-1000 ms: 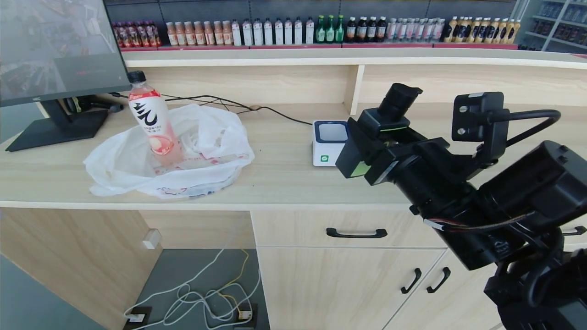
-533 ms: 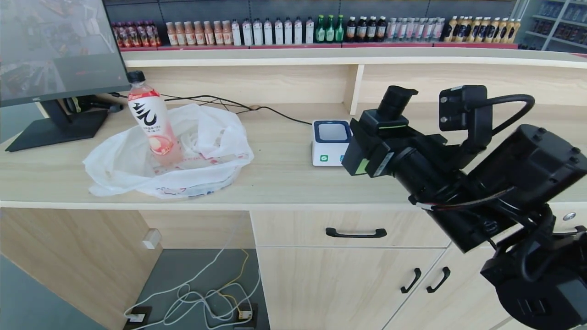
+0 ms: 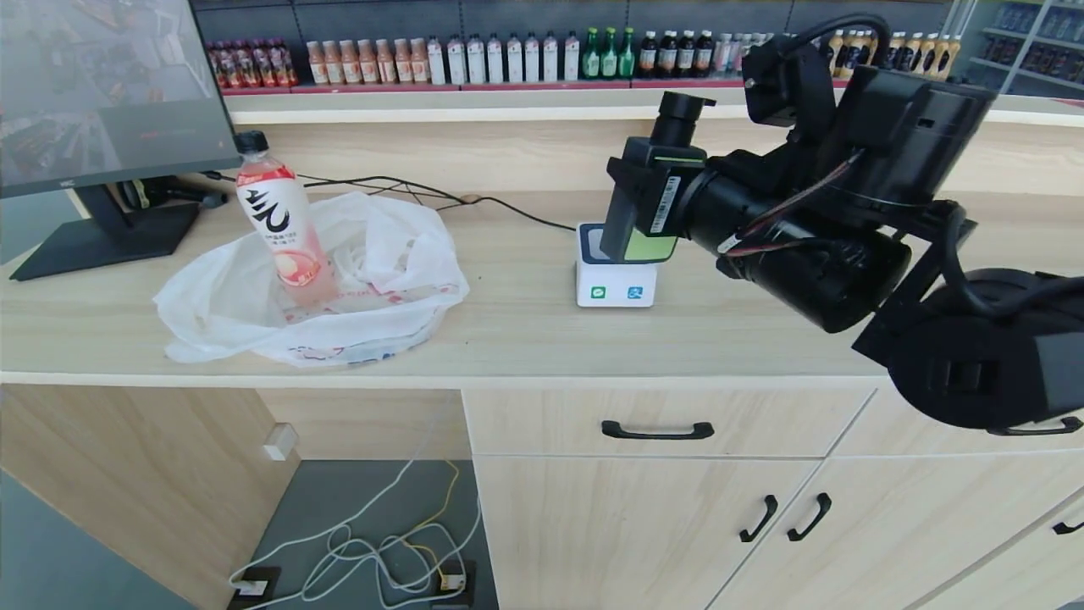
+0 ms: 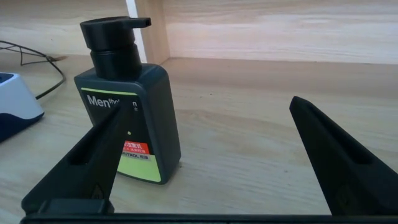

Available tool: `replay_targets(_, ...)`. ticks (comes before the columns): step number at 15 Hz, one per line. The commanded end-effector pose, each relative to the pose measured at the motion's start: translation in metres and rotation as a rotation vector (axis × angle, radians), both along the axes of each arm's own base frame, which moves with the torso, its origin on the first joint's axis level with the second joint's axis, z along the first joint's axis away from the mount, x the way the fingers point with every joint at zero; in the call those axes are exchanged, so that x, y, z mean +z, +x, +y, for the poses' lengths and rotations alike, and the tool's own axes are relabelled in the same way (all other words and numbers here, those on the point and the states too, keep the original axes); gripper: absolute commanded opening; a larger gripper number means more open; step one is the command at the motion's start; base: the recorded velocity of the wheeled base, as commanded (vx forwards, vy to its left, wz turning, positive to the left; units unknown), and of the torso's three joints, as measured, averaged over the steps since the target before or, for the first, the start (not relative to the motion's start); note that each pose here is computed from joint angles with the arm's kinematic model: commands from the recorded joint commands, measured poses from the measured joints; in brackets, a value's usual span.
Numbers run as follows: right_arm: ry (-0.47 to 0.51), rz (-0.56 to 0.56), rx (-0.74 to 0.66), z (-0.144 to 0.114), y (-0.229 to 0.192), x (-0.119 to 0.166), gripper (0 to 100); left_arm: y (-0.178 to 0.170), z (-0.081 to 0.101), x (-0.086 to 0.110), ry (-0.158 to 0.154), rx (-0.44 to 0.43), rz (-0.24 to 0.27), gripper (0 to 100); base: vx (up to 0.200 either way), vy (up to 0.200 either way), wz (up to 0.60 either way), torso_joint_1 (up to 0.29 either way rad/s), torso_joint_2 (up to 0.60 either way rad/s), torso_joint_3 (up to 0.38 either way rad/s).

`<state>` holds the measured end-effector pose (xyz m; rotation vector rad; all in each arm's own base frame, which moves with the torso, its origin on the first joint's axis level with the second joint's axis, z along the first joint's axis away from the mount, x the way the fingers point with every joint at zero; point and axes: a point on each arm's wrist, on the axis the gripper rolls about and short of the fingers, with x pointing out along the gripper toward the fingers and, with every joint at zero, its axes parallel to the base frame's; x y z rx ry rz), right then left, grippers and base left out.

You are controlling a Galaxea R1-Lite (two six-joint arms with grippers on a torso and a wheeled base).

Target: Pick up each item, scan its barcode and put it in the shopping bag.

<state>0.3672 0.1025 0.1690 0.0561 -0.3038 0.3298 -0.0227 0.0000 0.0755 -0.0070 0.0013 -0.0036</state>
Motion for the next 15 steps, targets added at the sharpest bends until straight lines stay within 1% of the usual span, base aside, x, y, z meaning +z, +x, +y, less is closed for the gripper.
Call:
replay_targets(1, -0.001, 0.004, 0.001, 0.001, 0.0, -0.001, 100, 0.0, 0.0, 0.0, -0.001, 0.001, 0.0, 100, 0.0, 0.0, 0.0, 0.0, 0.0, 0.0)
replay_targets(5, 0.009, -0.018, -0.005, 0.002, 0.011, 0.002, 100, 0.0, 0.0, 0.0, -0.001, 0.001, 0.0, 100, 0.0, 0.0, 0.0, 0.0, 0.0, 0.0)
replay_targets(9, 0.005, 0.0, -0.005, 0.002, 0.011, 0.001, 100, 0.0, 0.0, 0.0, -0.001, 0.001, 0.0, 100, 0.0, 0.0, 0.0, 0.0, 0.0, 0.0)
replay_targets(11, 0.005, -0.002, -0.004, 0.002, 0.009, 0.001, 100, 0.0, 0.0, 0.0, -0.001, 0.001, 0.0, 100, 0.0, 0.0, 0.0, 0.0, 0.0, 0.0)
replay_targets(13, 0.006, -0.016, 0.005, 0.002, 0.002, 0.008, 100, 0.0, 0.0, 0.0, -0.001, 0.001, 0.0, 100, 0.0, 0.0, 0.0, 0.0, 0.0, 0.0)
replay_targets(15, 0.002, -0.008, 0.044, 0.013, -0.011, 0.012, 100, 0.0, 0.0, 0.0, 0.001, 0.001, 0.0, 100, 0.0, 0.0, 0.0, 0.0, 0.0, 0.0)
